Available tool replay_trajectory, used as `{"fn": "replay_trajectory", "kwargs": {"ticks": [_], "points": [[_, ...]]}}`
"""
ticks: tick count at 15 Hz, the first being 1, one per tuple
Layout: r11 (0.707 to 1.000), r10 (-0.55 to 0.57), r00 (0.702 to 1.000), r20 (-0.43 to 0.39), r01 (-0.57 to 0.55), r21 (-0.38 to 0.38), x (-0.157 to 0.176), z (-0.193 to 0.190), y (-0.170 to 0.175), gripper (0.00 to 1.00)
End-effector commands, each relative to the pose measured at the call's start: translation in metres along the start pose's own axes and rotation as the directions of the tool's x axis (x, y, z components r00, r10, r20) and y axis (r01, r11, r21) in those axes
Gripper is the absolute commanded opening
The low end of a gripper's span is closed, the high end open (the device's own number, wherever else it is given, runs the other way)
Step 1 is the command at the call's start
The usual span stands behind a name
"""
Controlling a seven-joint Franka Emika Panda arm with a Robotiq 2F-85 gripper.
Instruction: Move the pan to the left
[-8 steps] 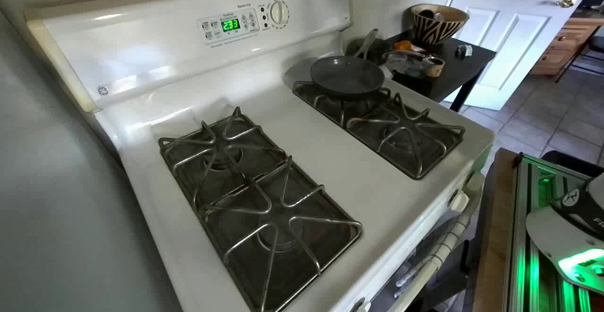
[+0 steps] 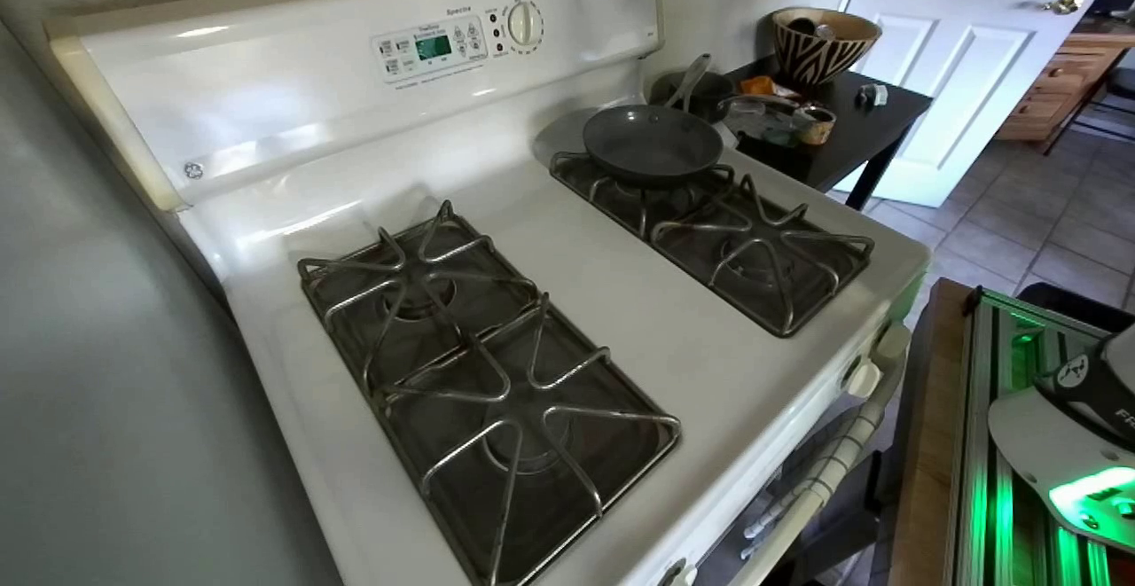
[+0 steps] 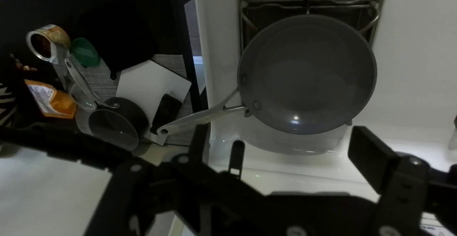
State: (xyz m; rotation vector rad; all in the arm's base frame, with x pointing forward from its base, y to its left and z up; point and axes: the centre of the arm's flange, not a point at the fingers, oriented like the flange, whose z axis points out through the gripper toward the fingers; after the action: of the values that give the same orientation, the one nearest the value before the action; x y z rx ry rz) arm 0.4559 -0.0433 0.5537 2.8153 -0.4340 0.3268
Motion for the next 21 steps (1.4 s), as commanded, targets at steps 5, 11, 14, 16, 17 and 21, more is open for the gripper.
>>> {"fn": "replay_trajectory", "kwargs": {"ticks": [5,11,14,16,17,21], "points": [[0.978,0.004,0.994,-0.108,0.019,0.209,0.044,0.065,-0.039,1.0],[0.954,0.013,0.995,-0.097,0.016,0.298,0.05,0.113,-0.076,1.0],[0.959,0.014,0.997,-0.074,0.008,0.284,0.047,0.14,-0.093,1.0],[0.958,0.021,0.998,-0.065,-0.002,0.285,0.048,0.157,-0.104,1.0],[0.959,0.026,0.998,-0.056,-0.009,0.283,0.048,0.165,-0.109,1.0],[0.967,0.026,1.0,0.008,-0.027,0.255,0.043,0.195,-0.127,1.0]]}}
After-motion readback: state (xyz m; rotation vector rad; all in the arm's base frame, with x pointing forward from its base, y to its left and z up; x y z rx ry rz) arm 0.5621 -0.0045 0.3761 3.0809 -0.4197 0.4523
